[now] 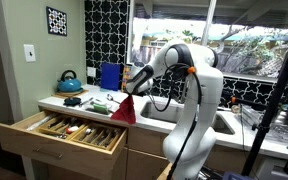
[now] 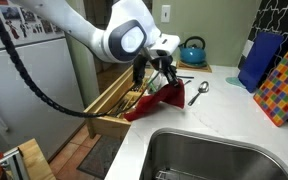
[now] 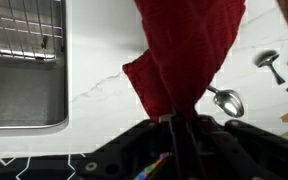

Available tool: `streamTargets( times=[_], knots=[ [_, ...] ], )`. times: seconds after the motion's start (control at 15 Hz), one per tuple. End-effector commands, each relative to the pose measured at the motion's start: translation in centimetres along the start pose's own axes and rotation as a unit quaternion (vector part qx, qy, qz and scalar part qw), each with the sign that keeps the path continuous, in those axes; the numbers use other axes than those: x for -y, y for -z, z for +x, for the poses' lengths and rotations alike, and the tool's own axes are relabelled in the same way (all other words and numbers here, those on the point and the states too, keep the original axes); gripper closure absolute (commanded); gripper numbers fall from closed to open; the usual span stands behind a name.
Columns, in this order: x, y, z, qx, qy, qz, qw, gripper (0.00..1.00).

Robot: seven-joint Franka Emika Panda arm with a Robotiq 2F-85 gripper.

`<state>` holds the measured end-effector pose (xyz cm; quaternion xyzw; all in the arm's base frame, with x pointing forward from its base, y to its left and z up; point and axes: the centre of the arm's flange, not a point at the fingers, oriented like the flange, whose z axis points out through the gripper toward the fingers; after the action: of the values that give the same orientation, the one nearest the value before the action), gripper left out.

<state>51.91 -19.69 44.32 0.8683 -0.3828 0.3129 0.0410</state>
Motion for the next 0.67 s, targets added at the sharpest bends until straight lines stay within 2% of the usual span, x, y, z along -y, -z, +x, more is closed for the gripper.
streamTargets(
  times=[0.0, 0.2, 0.47, 0.6],
  knots=[
    [-1.0, -4.2, -0.4, 0.022, -0.009, 0.011, 0.9997, 0.99],
    [-1.5, -6.0, -1.4, 0.044, -0.016, 0.004, 0.9989, 0.99],
    [-2.4, -6.8, -2.3, 0.088, -0.029, -0.04, 0.9949, 0.99],
    [-3.0, -7.1, -2.0, 0.088, -0.026, -0.057, 0.9942, 0.99]
  ],
)
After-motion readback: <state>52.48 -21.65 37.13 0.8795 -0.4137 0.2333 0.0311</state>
